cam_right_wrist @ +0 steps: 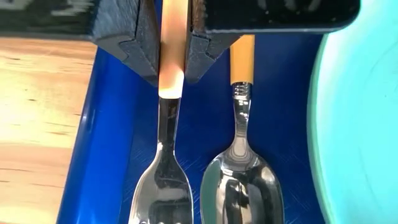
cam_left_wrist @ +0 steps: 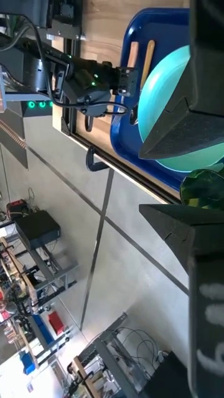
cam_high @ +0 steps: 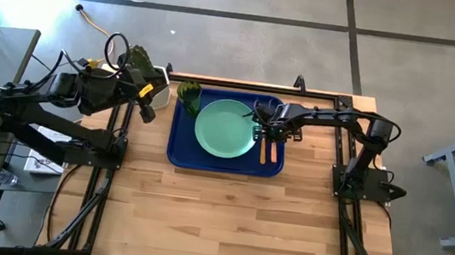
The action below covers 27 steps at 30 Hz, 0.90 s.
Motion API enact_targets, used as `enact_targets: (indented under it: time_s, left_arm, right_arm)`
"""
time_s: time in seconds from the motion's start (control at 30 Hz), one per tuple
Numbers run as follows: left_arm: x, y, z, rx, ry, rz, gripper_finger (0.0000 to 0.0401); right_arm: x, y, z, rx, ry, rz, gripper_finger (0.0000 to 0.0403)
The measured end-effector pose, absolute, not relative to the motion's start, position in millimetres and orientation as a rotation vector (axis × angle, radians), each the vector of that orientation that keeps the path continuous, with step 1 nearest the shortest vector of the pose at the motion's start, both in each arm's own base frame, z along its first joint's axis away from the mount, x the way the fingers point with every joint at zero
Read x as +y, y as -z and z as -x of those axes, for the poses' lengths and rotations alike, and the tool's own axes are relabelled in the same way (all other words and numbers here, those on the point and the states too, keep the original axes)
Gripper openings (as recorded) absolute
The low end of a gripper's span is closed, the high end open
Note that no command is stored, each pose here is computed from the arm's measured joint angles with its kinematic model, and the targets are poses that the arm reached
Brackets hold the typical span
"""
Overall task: Pick and place plate/cup/fork/spoon on tray
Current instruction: Put the light brown fork to the right of the yellow spoon on the blue tray
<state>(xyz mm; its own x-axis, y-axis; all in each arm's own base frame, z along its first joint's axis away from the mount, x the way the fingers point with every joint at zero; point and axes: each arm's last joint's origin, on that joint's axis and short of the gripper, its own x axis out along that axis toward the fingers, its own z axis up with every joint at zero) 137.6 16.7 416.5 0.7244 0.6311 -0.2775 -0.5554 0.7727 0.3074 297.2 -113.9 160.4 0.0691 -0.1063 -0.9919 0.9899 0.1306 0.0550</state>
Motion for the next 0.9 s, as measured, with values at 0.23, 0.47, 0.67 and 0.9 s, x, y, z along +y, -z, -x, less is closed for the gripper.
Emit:
enact_targets:
  time_s: [0.23,0.47,0.67,0.9]
  left_arm:
    - [16.7,-416.5,-137.6,0.381,-0.660,-0.209,0.0115]
    - [16.7,-416.5,-137.6,0.381,-0.660,-0.209,0.0115]
    - [16.7,-416.5,-137.6,0.381,-0.660,-0.209,0.0115]
    - [16.7,-416.6,-137.6,0.381,-0.662,-0.209,0.0115]
  right_arm:
    - [-114.6,-160.5,-297.0,1.124,1.148,-1.056,0.0025]
    - [-113.6,-160.5,-297.7,1.118,1.149,-1.055,0.0025]
    - [-112.5,-157.0,-298.9,1.132,1.149,-1.052,0.0025]
    - [-113.0,-145.2,-301.1,1.164,1.167,-1.061,0.0025]
